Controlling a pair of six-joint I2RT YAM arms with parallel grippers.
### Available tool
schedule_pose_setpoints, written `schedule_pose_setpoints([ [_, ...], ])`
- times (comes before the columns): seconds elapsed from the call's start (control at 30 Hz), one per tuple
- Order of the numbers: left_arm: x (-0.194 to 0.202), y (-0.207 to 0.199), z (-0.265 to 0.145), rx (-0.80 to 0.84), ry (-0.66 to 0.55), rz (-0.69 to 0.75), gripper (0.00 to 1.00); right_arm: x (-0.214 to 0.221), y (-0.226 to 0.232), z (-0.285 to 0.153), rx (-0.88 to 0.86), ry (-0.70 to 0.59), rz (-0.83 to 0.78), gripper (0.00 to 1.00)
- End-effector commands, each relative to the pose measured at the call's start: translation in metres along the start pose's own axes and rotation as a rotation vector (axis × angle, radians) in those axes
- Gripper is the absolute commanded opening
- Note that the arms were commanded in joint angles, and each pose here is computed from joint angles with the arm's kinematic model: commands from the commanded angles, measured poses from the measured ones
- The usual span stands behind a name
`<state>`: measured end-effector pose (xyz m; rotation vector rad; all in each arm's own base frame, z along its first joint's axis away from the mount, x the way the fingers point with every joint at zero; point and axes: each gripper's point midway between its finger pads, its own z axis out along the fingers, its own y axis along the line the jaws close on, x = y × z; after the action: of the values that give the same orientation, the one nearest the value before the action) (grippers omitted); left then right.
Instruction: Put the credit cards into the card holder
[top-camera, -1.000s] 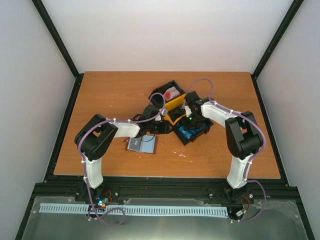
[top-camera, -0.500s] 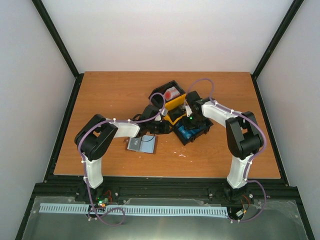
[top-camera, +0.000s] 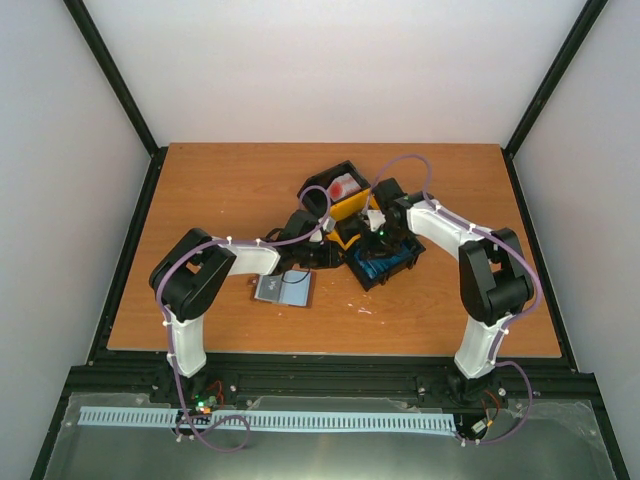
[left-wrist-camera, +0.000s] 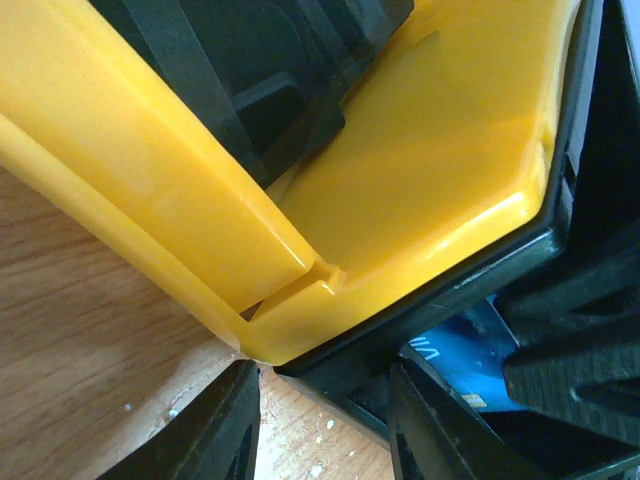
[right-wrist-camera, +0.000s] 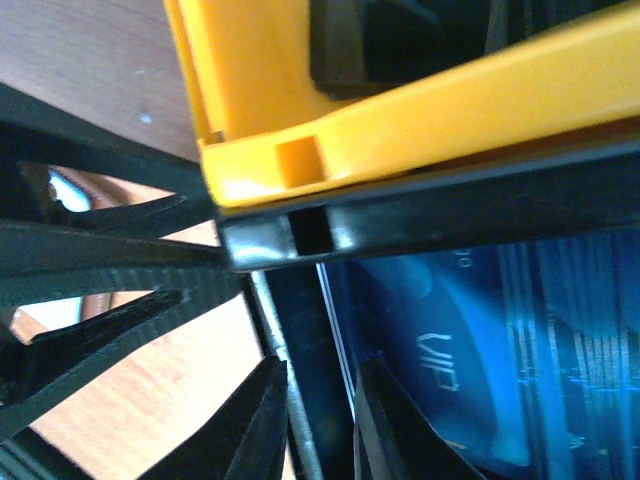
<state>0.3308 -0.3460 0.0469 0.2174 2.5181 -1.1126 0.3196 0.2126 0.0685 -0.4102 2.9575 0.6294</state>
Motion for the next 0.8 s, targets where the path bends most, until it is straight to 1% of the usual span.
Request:
schedule_pose_setpoints([
  [0.0,-0.001,0.006,0.006,-0.02,-0.008,0.018,0.36,0.017,0.021,0.0,-0.088,0.071,0.013,0.21],
  [0.1,-0.001,0.006,0.006,-0.021,-0.009,0.018,0.36,0.023,0.02,0.002,-0.091,0.095,0.013,0.24],
  [0.27,-0.002,0.005,0.006,-0.022,-0.01,0.019,0.36,0.029,0.011,0.006,-0.046,0.117,0.0,0.27],
  [0.5,-0.002,0.006,0.006,-0.025,-0.01,0.019,0.36,0.025,0.005,0.011,-0.008,0.107,-0.046,0.27],
  [0.63,-0.003,0.003,0.004,-0.022,-0.012,0.025,0.36,0.018,0.002,0.015,0.034,0.091,-0.088,0.23],
  [0.77,-0.005,0.001,0.003,-0.021,-0.012,0.035,0.36,0.007,0.001,0.013,0.058,0.055,-0.102,0.12],
])
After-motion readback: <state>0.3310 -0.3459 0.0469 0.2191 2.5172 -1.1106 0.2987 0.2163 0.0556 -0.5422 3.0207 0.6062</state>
